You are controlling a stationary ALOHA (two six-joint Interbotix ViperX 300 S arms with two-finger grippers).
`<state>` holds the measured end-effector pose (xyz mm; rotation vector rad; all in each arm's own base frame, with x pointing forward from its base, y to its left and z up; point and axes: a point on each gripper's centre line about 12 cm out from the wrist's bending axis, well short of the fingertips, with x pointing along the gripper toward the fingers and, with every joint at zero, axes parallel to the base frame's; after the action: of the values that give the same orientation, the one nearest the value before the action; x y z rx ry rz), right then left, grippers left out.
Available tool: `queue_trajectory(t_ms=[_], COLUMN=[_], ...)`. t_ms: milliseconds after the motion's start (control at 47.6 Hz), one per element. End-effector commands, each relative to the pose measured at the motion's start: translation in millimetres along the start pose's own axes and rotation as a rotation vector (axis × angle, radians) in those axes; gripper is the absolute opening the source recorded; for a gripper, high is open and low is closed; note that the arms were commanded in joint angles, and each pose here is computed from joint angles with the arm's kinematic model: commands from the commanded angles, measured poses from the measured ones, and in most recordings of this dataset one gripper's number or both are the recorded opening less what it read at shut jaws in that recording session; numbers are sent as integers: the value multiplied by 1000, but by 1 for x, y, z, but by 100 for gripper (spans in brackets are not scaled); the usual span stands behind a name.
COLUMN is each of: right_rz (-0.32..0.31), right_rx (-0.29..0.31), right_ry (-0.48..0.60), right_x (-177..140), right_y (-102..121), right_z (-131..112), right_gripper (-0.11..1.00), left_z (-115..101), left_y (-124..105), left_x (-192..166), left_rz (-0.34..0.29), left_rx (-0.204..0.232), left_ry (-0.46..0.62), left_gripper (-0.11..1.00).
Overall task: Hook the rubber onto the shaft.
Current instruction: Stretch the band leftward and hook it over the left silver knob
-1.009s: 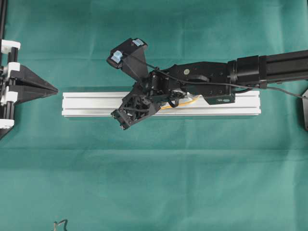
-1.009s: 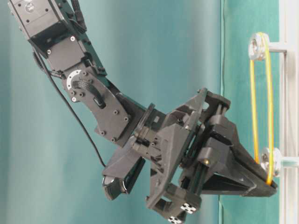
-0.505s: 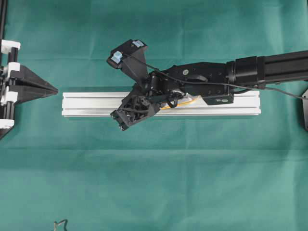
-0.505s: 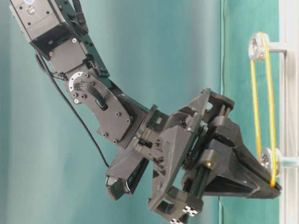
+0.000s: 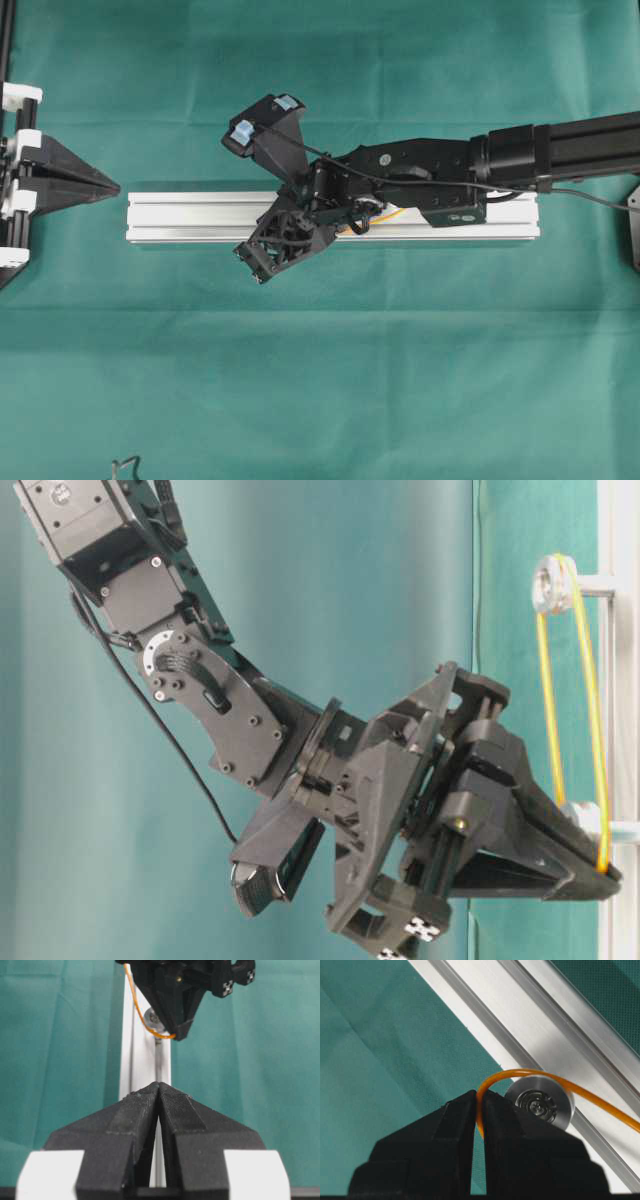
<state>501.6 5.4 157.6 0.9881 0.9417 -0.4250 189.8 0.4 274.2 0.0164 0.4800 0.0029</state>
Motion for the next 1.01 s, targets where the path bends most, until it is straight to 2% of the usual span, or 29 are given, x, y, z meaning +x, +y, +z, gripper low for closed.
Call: queue_trajectory(t_ms=[0, 715, 988], right_rz=[34, 14, -1], right_rx=[-20, -17, -35], right_ry=[-18, -6, -4], right_x=[-15, -41, -46], right_y=[14, -4, -12], right_z=[2, -14, -19], right_gripper=[7, 7, 7], left_z=[9, 6, 6], left_y=[0, 0, 0], left_x=[-1, 0, 0], left_rz=[0, 0, 0], left_rx=[5, 6, 6], left_ry=[-20, -8, -8], left_gripper=[0, 0, 0])
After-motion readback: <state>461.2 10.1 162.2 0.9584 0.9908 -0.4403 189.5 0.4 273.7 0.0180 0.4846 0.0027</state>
